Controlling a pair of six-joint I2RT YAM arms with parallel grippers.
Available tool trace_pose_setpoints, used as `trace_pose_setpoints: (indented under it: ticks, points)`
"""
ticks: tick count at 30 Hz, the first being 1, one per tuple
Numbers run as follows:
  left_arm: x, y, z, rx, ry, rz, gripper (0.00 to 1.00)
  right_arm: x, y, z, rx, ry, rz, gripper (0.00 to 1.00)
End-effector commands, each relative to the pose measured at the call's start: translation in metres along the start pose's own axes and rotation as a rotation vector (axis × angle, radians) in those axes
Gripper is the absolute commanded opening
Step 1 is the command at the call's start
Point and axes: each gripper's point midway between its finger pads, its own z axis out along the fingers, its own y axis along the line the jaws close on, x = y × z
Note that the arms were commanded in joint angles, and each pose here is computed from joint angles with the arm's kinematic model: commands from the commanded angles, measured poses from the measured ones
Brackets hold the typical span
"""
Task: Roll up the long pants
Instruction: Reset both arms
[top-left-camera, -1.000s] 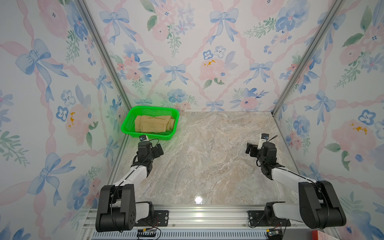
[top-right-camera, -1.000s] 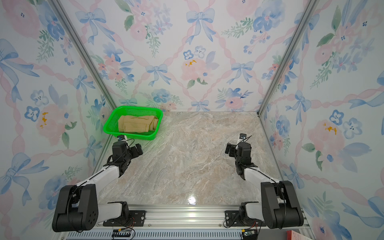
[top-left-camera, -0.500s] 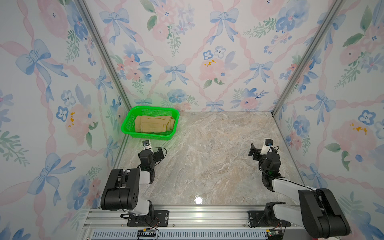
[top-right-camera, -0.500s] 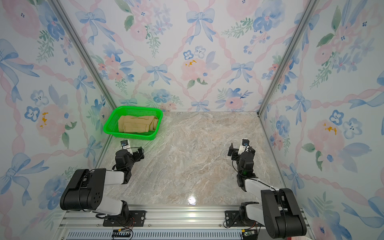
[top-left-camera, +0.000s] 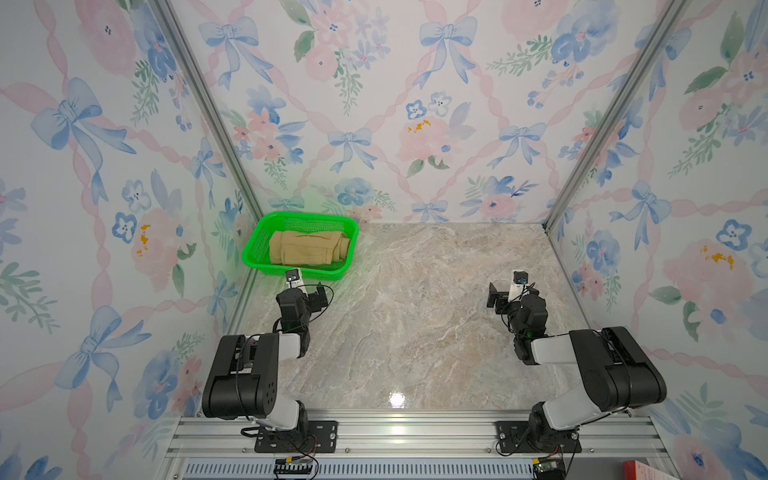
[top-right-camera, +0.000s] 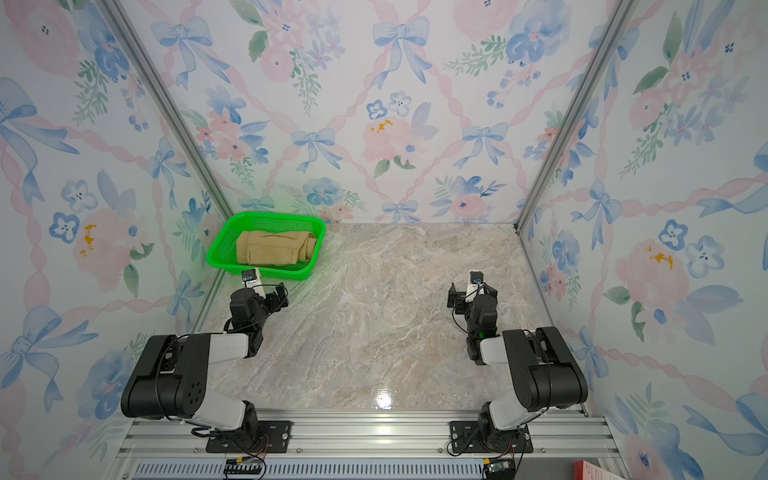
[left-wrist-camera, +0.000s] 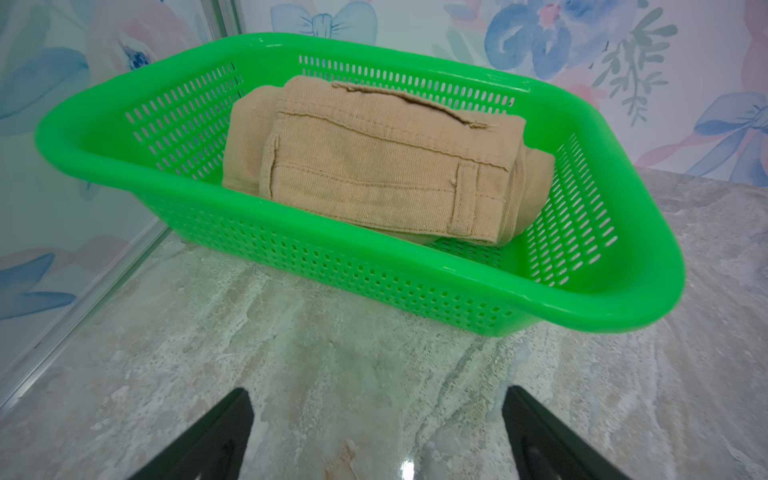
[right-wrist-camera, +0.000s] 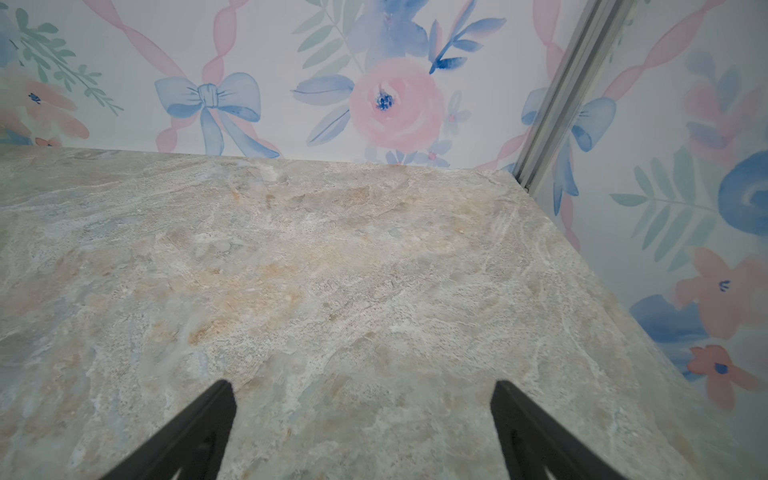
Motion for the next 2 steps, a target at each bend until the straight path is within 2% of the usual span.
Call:
trace_pose_setpoints:
  ticks: [1, 2]
  points:
    - [-0.0013, 0.0006, 0.0019, -0.012, 0.004, -0.003, 0.99, 0.0071, 0.0043, 0.0010, -0.037, 0.039, -0.006, 1.00]
    - [-0.0012, 0.0007, 0.0019, -0.012, 0.004, -0.003, 0.99, 0.0067, 0.0041, 0.0006, -0.033, 0.034, -0.008, 1.00]
